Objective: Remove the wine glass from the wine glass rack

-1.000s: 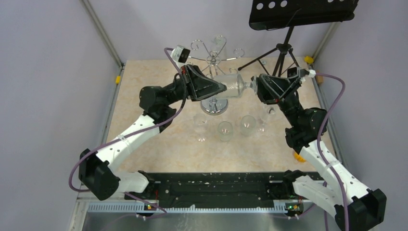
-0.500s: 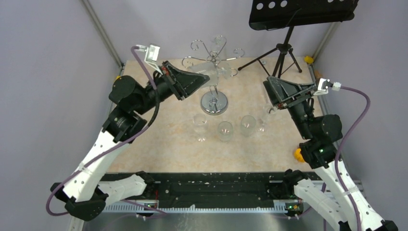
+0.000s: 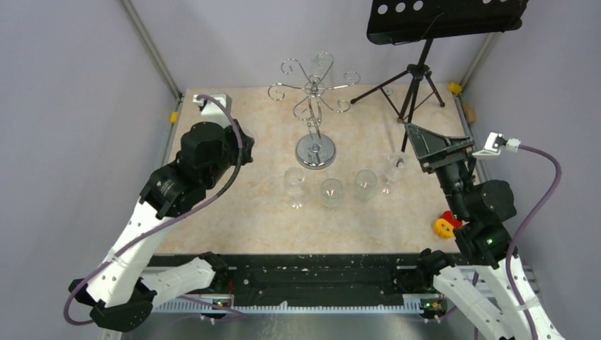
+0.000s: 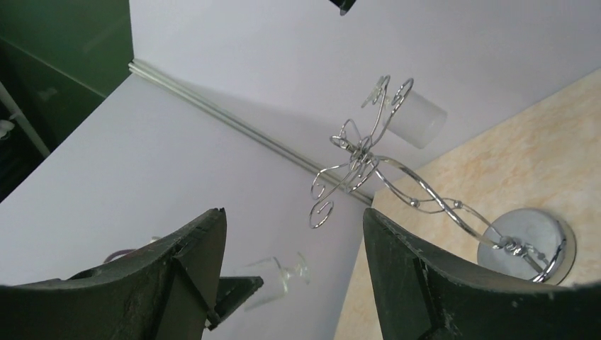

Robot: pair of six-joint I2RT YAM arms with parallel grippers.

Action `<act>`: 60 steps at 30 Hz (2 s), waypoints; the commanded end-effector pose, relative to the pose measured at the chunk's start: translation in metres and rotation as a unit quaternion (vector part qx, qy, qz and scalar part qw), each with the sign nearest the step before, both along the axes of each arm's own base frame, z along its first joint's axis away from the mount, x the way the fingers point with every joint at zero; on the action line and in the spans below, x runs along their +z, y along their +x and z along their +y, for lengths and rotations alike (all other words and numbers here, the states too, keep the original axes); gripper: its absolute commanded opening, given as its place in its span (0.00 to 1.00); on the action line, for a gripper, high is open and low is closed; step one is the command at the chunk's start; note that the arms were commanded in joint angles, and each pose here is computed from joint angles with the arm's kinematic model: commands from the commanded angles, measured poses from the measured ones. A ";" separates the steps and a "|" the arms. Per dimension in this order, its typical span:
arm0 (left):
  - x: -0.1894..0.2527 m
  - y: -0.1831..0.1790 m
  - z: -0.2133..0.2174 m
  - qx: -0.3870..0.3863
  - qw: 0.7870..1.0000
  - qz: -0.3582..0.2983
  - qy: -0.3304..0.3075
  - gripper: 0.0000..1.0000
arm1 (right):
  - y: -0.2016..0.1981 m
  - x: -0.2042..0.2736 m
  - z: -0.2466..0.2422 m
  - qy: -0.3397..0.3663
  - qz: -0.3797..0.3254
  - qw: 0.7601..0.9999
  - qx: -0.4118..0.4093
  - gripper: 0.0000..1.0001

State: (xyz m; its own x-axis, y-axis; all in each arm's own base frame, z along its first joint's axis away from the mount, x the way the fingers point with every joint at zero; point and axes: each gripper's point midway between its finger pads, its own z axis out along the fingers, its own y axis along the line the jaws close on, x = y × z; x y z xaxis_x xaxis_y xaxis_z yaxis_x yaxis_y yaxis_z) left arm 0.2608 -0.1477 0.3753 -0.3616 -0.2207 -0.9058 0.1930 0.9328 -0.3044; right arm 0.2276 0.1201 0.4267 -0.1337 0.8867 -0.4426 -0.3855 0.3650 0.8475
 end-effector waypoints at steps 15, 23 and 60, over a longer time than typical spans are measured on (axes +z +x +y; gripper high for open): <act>-0.183 -0.002 -0.009 0.015 0.971 0.218 0.099 0.00 | -0.012 -0.019 -0.029 -0.022 0.021 0.998 -0.060 0.68; -0.218 -0.002 -0.022 -0.007 0.961 0.256 0.106 0.00 | -0.016 -0.023 -0.031 -0.003 0.026 0.998 -0.058 0.67; -0.208 0.009 -0.009 0.034 0.958 0.258 0.117 0.39 | -0.022 -0.012 -0.021 0.006 0.012 1.000 -0.027 0.64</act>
State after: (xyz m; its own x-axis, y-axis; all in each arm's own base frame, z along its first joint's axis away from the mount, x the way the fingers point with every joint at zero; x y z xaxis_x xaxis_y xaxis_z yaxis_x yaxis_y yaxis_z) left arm 0.2563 -0.1589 0.1157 -0.8448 -0.0199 -0.5346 0.0262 0.9966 -0.0786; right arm 0.2088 0.0952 0.4016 -0.0932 0.9001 -0.4257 -0.2999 0.3823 0.8740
